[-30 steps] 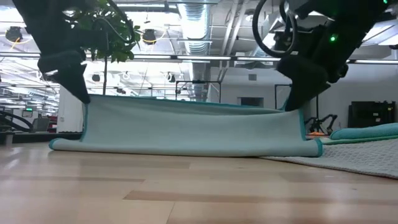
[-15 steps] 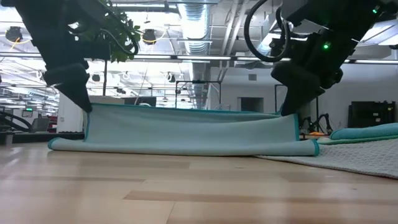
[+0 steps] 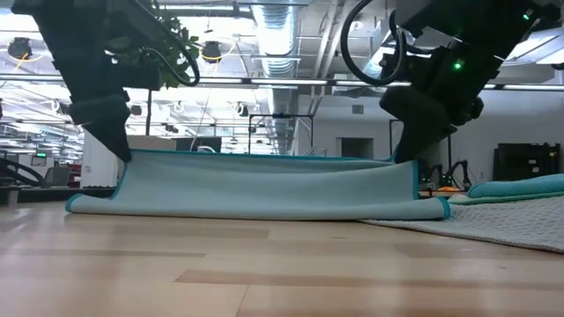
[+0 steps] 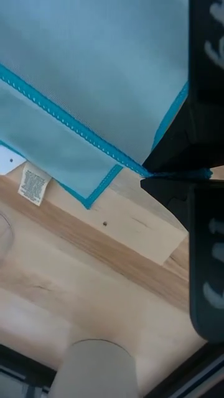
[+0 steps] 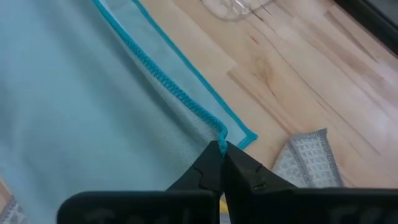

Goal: Fold microfiber towels
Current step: Fold the light blue microfiber cloth

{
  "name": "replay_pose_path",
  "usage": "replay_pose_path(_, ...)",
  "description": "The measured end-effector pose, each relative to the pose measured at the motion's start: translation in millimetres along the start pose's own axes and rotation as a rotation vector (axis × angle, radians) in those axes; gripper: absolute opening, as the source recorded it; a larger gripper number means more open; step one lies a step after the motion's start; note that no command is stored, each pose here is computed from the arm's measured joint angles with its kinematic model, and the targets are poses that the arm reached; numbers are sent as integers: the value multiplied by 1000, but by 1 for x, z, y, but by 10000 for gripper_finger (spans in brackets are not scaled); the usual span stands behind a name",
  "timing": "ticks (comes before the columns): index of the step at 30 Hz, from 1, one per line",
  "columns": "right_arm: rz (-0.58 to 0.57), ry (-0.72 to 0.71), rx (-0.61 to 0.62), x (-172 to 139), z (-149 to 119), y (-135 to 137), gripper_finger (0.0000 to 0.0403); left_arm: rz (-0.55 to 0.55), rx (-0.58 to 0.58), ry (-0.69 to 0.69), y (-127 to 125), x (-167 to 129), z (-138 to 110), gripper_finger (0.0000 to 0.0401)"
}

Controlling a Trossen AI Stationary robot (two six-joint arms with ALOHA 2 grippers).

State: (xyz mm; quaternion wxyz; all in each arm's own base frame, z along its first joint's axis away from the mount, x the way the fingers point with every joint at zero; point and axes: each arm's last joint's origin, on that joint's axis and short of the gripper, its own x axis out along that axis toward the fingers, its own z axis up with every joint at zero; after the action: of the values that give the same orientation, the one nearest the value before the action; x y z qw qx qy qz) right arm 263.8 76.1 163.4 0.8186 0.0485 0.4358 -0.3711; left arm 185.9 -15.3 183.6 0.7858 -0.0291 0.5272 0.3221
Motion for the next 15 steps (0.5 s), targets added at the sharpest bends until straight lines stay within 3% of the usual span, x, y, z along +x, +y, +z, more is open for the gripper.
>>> replay_pose_path(15,-14,-3,36,27,-9,-12,35,19,-18,-6,16,13,14,0)
